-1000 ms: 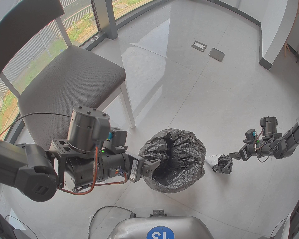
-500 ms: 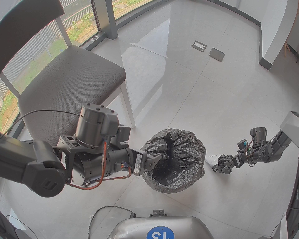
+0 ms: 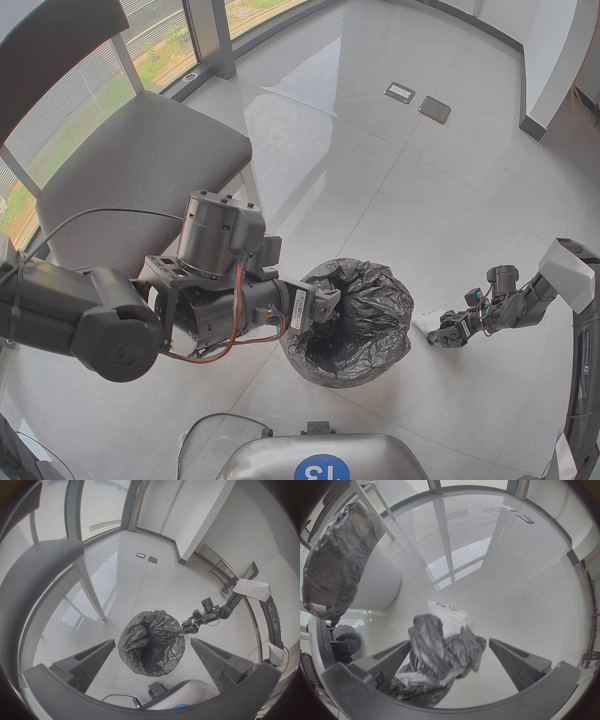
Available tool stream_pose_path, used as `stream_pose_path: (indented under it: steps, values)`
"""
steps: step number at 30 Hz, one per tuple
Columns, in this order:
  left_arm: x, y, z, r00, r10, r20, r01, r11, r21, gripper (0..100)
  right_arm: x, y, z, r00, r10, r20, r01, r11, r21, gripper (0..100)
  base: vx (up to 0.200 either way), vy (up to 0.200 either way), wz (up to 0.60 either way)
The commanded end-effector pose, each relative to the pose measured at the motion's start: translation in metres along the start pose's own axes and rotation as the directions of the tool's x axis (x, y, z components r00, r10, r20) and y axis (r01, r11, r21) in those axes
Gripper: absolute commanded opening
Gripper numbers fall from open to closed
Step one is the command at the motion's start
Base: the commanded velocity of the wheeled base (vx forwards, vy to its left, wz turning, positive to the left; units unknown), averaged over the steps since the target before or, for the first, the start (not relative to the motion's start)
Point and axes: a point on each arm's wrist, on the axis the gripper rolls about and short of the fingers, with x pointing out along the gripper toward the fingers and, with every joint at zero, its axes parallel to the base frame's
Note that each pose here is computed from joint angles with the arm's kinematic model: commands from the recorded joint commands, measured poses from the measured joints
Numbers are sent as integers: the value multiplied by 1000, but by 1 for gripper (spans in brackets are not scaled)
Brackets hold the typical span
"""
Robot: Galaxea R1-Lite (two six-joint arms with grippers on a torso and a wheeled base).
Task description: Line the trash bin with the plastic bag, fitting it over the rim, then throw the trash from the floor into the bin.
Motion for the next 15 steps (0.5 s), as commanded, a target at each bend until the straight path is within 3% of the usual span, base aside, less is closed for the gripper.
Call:
stream_pose_path:
  steps: [1,4,5,15]
  values:
    - [8,-2,-4,1000,1,-18,-1,1000,-6,100,21,-2,1,1000,8,-4,-8,1000,-4,100,0,0,0]
    - [8,-2,-3,1000,1,-15,-1,1000,-8,100,22,-3,1,1000,9,-5,-9,1000,-6,100,0,0,0]
    - [8,-2,-3,1000,1,-15,-1,1000,-8,100,22,-2,1,1000,12,-7,-12,1000,-7,0,0,0,0]
    - [10,-4,-6,1000,13,-25,-14,1000,-7,100,20,1,0,1000,16,-12,-16,1000,-9,0,0,0,0]
